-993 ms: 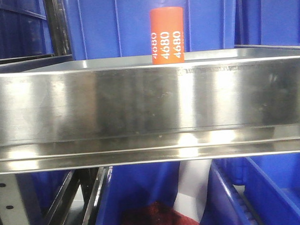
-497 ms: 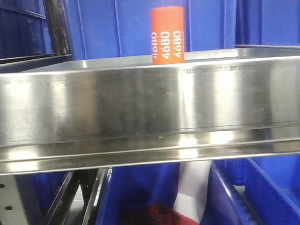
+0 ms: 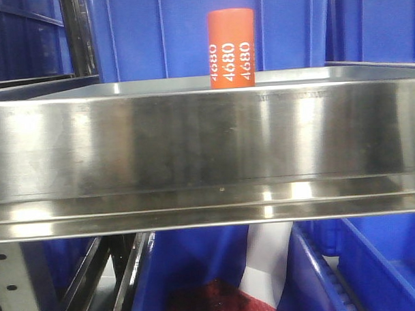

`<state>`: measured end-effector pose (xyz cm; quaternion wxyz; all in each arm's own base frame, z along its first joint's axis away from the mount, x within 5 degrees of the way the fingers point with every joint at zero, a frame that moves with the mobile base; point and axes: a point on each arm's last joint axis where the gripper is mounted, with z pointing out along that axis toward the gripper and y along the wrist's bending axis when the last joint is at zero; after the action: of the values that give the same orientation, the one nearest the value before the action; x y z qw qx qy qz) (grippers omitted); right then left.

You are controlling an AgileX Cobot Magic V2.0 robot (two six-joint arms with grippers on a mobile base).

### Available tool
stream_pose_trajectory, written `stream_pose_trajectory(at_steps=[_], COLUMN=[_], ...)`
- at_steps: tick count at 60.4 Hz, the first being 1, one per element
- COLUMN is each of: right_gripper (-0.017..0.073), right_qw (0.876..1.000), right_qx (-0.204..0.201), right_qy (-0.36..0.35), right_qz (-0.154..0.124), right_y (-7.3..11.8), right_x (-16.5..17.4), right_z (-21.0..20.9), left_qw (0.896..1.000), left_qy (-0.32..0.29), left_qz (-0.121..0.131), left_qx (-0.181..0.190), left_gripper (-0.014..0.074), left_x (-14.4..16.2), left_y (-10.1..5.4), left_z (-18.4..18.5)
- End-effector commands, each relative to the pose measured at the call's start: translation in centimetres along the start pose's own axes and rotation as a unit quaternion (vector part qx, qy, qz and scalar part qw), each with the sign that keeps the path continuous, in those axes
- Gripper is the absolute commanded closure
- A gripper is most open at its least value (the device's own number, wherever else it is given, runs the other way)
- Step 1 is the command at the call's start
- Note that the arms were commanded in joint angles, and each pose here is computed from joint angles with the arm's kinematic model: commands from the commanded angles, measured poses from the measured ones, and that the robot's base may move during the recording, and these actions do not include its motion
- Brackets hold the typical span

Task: Grab orange capacitor from left shelf to right conveyor

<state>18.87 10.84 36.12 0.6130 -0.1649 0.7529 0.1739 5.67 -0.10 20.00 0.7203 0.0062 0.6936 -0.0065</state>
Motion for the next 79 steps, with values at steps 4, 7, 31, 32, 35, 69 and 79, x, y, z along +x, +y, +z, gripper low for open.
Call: stream_pose_trajectory(at_steps=[4, 7, 31, 32, 35, 69, 79], right_gripper=[-0.0096, -0.0074, -0.0066, -0.0066, -0.0066, -0.0066, -0.0066], right_qw=[0.999, 0.999, 0.997, 0.996, 0.996, 0.996, 0.996], right_qx=[-0.042, -0.045, -0.069, -0.071, -0.078, -0.077, -0.082], right_qy=[-0.014, -0.002, 0.043, 0.045, 0.044, -0.010, 0.002], right_qz=[-0.014, -0.016, -0.019, -0.019, -0.019, 0.044, 0.044], right_y=[1.8, 2.0, 3.1, 3.1, 3.3, 0.8, 1.0], right_x=[-1.0, -0.6, 2.2, 2.4, 2.8, 4.1, 5.0], right_z=[2.6, 3.3, 7.1, 7.4, 8.0, 11.7, 12.4], left_qw=[0.999, 0.999, 0.999, 0.999, 0.999, 0.999, 0.999], left_qy=[-0.043, -0.043, -0.043, -0.043, -0.043, -0.043, -0.043], left_qz=[-0.003, -0.003, -0.003, -0.003, -0.003, -0.003, -0.003], left_qx=[-0.001, -0.001, -0.001, -0.001, -0.001, -0.001, -0.001], left_gripper=[0.0699, 0.0699, 0.0699, 0.0699, 0.0699, 0.0699, 0.0699], left_x=[-1.0, -1.0, -1.0, -1.0, -1.0, -1.0, -1.0], left_y=[0.0, 0.0, 0.0, 0.0, 0.0, 0.0, 0.0], left_z=[0.0, 0.0, 0.0, 0.0, 0.0, 0.0, 0.0])
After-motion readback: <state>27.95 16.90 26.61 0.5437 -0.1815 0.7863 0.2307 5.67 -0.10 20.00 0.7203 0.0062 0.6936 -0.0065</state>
